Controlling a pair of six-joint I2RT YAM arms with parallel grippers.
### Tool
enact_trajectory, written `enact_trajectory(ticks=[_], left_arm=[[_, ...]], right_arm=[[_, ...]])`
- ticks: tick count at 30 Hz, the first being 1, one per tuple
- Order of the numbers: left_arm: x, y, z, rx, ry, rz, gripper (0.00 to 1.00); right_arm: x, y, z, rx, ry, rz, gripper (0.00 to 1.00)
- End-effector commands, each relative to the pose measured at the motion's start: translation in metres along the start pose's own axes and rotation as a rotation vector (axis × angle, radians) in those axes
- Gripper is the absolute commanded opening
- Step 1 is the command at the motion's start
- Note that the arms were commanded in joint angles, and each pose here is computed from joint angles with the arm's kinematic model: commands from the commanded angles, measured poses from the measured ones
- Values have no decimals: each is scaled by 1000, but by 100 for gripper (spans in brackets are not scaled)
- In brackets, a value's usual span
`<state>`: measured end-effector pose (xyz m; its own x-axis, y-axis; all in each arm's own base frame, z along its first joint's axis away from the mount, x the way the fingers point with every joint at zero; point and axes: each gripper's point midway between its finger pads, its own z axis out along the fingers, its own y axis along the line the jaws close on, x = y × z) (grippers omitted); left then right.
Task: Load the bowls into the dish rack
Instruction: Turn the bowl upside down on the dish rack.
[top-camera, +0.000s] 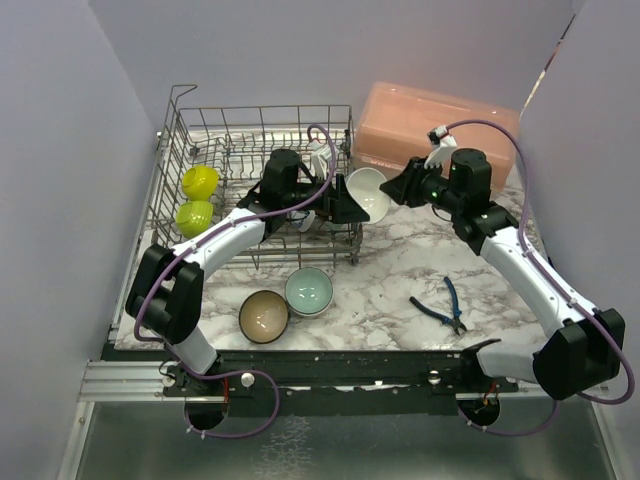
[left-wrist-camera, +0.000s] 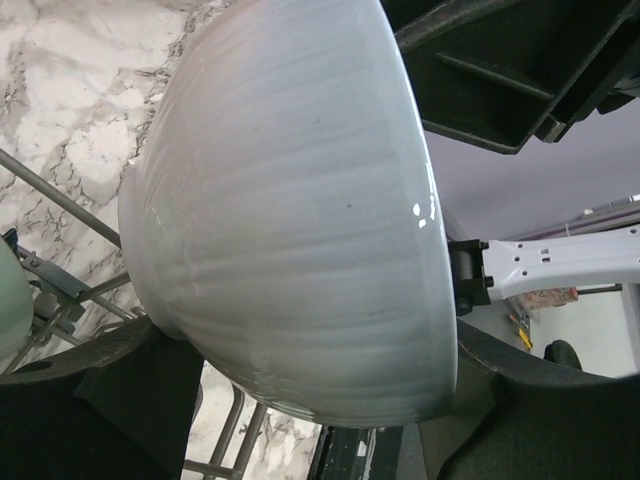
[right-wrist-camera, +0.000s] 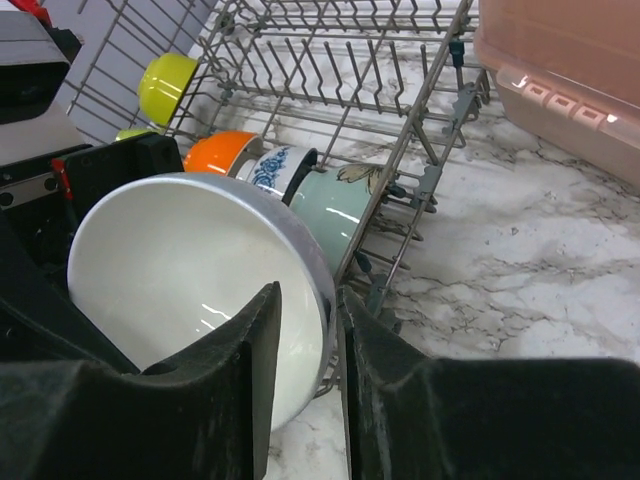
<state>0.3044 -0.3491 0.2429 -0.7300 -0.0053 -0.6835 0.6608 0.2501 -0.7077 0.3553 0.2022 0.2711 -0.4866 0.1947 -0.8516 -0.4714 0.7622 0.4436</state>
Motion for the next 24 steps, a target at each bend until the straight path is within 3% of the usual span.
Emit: enact_trajectory(ticks=[1, 7, 10, 15, 18, 24], left_arm=[[-19, -18, -8, 20, -51, 96, 21], [-21, -21, -9, 26, -55, 109, 36], [-25, -19, -12, -2, -74, 145, 50], [-33, 8, -24, -159, -134, 144, 95], [-34, 22, -28, -216, -150, 106, 99], [-27, 23, -19, -153, -95, 19, 99]], right_arm=[[8, 9, 12, -77, 29, -3, 34], [14, 9, 19, -100, 58, -2, 32], [13, 9, 17, -98, 51, -8, 2], [9, 11, 12, -96, 25, -26, 0], [10, 10, 10, -91, 26, -26, 0], [10, 10, 9, -86, 24, -35, 0]])
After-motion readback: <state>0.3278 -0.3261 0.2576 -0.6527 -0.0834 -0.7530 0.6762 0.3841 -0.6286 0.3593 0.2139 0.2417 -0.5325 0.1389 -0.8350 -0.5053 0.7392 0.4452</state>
